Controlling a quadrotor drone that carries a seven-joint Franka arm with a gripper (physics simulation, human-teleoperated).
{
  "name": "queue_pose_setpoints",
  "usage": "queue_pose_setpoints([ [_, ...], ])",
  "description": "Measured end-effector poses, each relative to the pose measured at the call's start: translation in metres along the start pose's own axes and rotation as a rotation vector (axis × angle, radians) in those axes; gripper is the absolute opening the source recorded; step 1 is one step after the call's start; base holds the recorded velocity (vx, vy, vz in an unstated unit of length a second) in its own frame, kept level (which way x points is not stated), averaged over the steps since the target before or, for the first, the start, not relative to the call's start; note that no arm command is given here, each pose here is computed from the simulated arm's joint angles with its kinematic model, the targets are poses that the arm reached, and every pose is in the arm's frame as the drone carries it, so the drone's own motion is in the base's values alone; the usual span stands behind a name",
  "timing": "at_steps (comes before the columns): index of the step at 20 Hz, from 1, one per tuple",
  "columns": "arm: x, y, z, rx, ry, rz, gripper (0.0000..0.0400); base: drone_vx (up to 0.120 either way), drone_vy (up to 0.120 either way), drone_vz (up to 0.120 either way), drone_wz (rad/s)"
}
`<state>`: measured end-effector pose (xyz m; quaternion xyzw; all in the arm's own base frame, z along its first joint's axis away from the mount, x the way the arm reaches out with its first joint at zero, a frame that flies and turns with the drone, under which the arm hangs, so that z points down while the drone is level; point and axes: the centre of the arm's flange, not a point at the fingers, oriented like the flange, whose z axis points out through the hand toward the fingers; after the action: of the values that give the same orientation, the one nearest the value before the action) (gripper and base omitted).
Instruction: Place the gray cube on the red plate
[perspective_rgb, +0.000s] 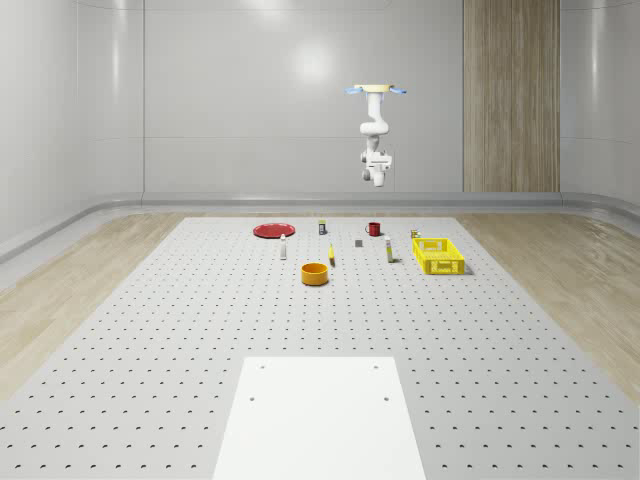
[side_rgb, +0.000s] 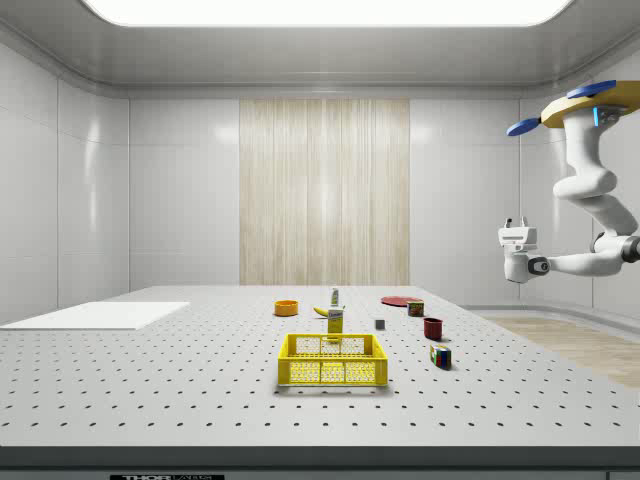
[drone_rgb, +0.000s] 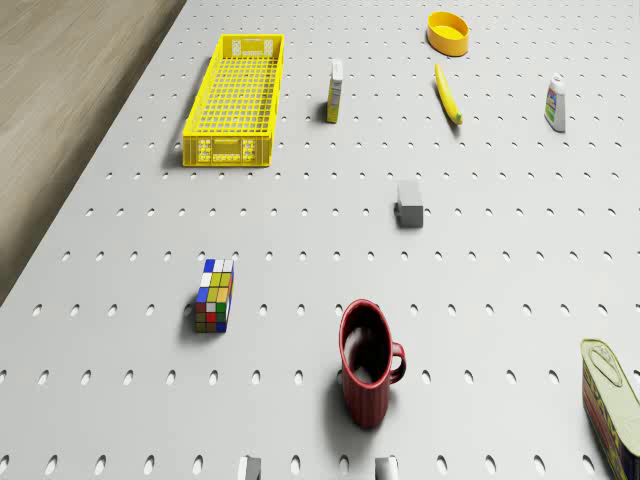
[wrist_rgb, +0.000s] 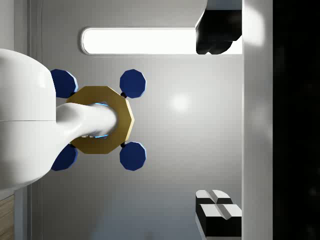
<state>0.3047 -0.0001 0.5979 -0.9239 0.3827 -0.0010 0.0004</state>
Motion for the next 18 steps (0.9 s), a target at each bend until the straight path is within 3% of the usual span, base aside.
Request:
queue_pose_setpoints([
  [10,-0.001,0.001,-0.066,0.006,0.006,0.000,0.0400,0.000,0.000,0.000,0.000],
  [18,0.000,0.000,-0.088,0.010,0.010,0.000,0.0400,0.000,0.000,0.000,0.000],
])
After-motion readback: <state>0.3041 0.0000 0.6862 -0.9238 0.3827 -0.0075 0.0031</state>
